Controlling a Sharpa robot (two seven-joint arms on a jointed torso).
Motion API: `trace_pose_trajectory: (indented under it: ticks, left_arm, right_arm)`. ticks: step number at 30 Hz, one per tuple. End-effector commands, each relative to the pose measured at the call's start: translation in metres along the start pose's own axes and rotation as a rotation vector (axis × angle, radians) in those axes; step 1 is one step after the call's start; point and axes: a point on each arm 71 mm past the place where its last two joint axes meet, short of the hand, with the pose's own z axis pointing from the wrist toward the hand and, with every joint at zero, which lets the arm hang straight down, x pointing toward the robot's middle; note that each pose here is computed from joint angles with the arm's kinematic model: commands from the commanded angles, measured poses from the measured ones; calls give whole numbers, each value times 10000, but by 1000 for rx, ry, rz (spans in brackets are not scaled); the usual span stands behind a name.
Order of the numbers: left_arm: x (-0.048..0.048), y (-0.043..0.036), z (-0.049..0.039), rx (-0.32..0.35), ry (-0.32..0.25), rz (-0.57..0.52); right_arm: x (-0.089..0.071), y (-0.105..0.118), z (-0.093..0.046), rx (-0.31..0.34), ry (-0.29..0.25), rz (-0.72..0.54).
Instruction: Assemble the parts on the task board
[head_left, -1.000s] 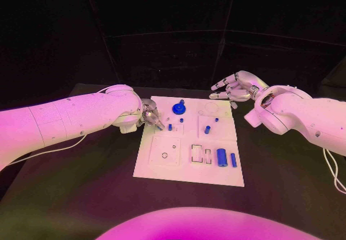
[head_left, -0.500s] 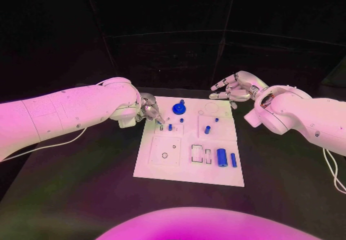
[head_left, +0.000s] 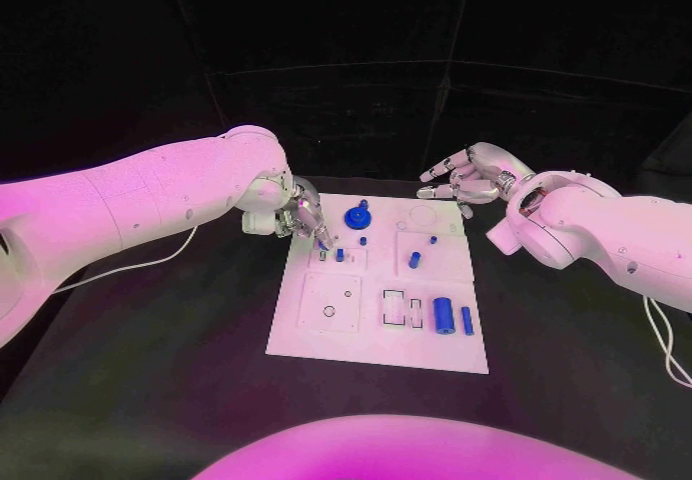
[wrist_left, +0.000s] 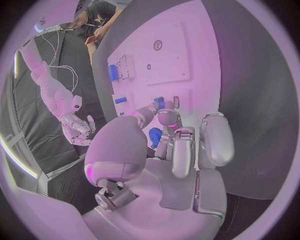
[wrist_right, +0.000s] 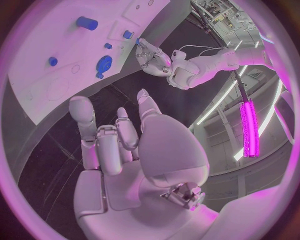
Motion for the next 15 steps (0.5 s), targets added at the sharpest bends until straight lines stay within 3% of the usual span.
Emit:
trace_pose_trajectory:
  ticks: [1, 15]
  left_arm:
    - [9, -4, 9, -22, 121, 40]
    - [-89, -138, 91, -87, 66, 100]
  right_arm:
    - [-1, 14, 4, -5, 7, -2]
    - [15, 29, 15, -8, 10, -1]
